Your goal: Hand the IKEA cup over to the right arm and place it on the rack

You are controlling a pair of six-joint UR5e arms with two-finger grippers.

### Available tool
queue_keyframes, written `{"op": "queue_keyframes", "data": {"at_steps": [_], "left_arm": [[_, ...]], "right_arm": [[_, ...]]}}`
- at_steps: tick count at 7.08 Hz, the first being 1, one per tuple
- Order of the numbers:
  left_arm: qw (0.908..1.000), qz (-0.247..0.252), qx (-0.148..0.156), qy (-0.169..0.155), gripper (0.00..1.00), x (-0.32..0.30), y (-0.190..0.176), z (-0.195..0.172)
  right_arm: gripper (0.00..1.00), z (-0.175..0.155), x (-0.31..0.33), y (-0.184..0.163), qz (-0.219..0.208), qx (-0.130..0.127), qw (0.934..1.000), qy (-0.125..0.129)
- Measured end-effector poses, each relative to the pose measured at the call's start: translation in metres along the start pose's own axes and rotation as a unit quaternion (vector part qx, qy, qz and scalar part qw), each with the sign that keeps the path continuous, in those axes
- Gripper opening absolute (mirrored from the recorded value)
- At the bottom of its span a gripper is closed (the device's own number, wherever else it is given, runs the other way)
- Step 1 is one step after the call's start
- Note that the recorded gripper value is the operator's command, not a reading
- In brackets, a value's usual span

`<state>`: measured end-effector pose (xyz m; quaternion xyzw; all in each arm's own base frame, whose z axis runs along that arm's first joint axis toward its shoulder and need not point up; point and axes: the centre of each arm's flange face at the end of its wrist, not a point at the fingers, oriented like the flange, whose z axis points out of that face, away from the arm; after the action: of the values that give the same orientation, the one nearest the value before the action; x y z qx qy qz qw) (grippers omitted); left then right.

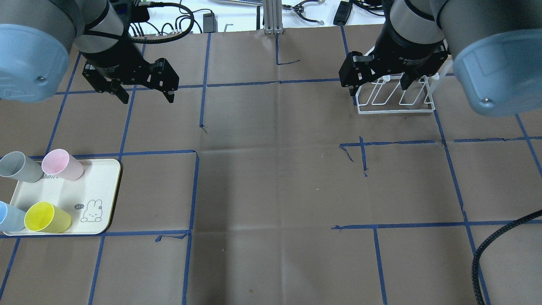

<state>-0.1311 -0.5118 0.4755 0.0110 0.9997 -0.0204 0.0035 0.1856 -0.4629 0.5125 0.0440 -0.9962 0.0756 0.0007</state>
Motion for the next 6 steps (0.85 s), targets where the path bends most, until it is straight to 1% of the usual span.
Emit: {"op": "queue_keyframes", "data": {"at_steps": [1, 3, 6], "left_arm": [[1.0, 0.0, 0.0, 0.0, 1.0, 0.0, 0.0, 0.0001], [1.0, 0.0, 0.0, 0.0, 1.0, 0.0, 0.0, 0.0002], [1.0, 0.0, -0.001, 0.001, 1.0, 0.0001, 0.0002, 0.0009]], "right_arm": [[1.0, 0.0044, 0.0005, 0.0012, 0.003, -0.007, 1.0, 0.002], [1.0, 0.0084, 0.0036, 0.0021, 0.025, -0.013, 0.9996, 0.006], [1.0, 0.009, 0.0038, 0.0018, 0.032, -0.013, 0.9994, 0.006]]}}
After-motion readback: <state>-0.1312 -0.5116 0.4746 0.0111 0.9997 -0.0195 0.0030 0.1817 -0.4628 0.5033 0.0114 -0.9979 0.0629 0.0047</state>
